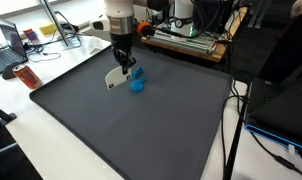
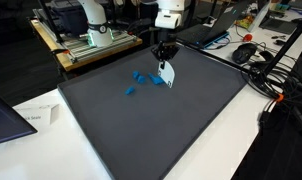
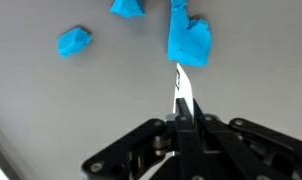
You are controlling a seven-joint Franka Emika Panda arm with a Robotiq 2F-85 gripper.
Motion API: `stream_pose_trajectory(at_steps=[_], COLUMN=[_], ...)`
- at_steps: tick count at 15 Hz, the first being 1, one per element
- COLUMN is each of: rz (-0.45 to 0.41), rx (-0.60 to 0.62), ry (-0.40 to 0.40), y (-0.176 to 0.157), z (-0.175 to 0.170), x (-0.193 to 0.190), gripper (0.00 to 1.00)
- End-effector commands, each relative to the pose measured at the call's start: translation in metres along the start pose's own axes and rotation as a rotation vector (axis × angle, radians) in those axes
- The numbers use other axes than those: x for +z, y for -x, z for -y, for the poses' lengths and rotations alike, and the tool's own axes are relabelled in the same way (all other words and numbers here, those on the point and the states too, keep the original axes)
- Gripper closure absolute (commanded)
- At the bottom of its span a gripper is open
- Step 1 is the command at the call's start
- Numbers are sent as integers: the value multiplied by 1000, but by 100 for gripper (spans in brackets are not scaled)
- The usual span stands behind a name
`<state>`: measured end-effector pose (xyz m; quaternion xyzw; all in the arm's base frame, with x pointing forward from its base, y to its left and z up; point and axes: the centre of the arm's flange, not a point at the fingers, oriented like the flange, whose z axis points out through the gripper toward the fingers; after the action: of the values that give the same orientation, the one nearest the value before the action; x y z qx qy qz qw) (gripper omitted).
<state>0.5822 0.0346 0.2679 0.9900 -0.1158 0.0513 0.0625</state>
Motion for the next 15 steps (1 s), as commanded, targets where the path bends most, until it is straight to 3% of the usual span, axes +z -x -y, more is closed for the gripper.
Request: stream_pose_trajectory(at_steps=[1,6,15], rz=[-9,-62,-125], rx=[24,59,-32], ry=[28,74,250], y=[11,19,26], z=[1,-19,-25], x=[13,15,-16], gripper=[99,99,99])
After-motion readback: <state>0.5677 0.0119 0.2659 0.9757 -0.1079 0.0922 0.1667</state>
